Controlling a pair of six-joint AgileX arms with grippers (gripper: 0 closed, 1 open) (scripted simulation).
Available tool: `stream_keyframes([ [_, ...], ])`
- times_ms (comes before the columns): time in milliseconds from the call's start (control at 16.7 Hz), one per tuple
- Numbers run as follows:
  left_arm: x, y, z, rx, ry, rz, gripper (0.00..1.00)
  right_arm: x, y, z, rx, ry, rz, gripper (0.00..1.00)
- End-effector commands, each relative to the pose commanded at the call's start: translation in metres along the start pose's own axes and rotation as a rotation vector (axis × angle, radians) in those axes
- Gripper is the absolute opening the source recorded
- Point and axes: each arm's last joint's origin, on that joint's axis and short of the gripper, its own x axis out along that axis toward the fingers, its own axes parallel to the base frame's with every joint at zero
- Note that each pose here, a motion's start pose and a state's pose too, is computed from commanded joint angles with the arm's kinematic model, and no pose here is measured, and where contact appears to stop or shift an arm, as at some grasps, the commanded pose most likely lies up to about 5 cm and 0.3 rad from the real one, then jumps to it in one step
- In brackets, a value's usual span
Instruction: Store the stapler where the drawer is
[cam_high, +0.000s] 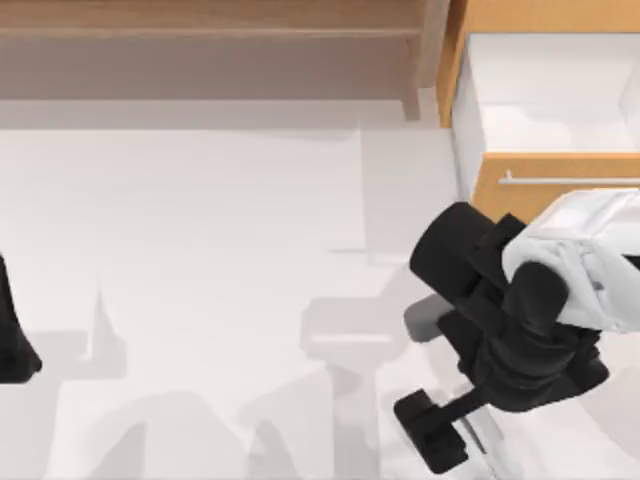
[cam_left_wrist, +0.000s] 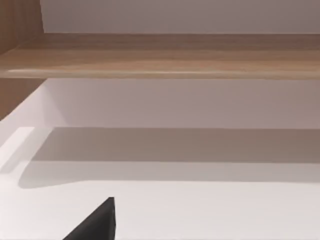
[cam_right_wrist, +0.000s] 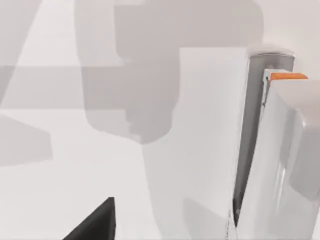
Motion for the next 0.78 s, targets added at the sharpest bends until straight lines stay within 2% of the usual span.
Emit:
stream_keyframes([
  [180, 0.0, 0.0, 0.0, 0.0, 0.0, 0.0, 1.0, 0.021, -0.001, -0.002, 0.0, 0.006, -0.002, 1.0],
  [420, 0.0, 0.0, 0.0, 0.0, 0.0, 0.0, 1.0, 0.022, -0.001, -0.003, 0.0, 0.007, -0.002, 1.0],
  [780, 0.0, 0.0, 0.0, 0.0, 0.0, 0.0, 1.0, 0.022, -0.001, -0.003, 0.0, 0.007, -0.002, 0.55],
])
